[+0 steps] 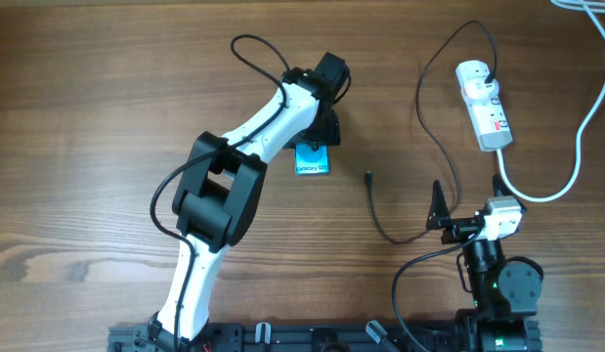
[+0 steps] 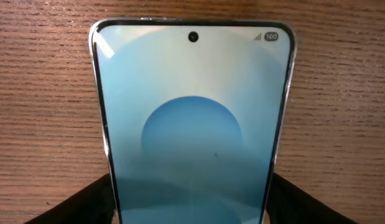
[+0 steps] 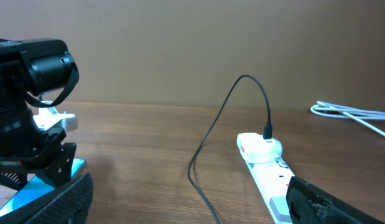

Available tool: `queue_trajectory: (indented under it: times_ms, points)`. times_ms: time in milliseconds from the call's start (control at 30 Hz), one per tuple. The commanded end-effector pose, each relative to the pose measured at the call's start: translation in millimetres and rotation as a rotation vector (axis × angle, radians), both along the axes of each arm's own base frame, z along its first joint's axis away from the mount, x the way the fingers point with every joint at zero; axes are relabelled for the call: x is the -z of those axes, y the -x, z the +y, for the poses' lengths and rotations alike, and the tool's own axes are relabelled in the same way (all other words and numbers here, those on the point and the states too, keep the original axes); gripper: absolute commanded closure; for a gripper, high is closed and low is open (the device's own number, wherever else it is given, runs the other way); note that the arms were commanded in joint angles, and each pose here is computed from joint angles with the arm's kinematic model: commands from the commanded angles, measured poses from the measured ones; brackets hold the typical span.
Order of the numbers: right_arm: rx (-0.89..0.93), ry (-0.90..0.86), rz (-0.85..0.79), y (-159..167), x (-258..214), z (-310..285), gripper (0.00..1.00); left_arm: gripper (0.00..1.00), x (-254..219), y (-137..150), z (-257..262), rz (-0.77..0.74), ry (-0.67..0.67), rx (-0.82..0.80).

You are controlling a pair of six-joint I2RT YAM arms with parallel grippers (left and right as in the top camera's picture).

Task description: Plug charger to phone and switch on socket

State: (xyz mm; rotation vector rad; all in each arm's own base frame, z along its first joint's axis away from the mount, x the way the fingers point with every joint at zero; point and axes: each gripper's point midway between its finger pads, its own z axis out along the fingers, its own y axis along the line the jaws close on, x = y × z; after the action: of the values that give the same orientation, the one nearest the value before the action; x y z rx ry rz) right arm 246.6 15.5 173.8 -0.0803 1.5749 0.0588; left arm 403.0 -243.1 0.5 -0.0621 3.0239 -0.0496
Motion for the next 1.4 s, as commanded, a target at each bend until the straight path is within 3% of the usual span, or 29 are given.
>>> queue_trajectory:
  times_ms: [0,67,300,467,800,933,1033,1100,1367]
  points:
    - [0.003,0.011,-0.004,0.0,-0.6,-0.3,0.0,0.2,20.3,10.3,4.6,0.057,-0.015,-0.021]
    - [0.003,0.011,-0.004,0.0,-0.6,-0.3,0.0,0.1,20.3,10.3,4.6,0.057,-0.015,-0.02]
    - [0.003,0.011,-0.004,0.0,-0.6,-0.3,0.0,0.08,20.3,10.0,4.4,0.056,-0.016,0.007]
    - [0.003,0.011,-0.004,0.0,-0.6,-0.3,0.0,0.23,20.3,9.8,4.3,0.054,-0.02,0.051]
    - [0.003,0.011,-0.004,0.0,-0.6,-0.3,0.0,0.19,20.2,9.0,3.8,0.05,-0.02,0.077]
    - [0.003,0.011,-0.004,0.0,-0.6,-0.3,0.0,0.31,20.2,9.0,3.8,0.05,-0.02,0.077]
    - [0.003,0.011,-0.004,0.0,-0.6,-0.3,0.0,0.25,20.2,9.0,3.8,0.05,-0.02,0.077]
    - [0.003,0.011,-0.004,0.0,-0.6,-0.3,0.0,0.13,20.2,9.0,3.7,0.05,-0.02,0.077]
    - [0.003,0.011,-0.004,0.0,-0.6,-0.3,0.0,0.05,20.3,10.5,4.6,0.056,-0.023,0.072]
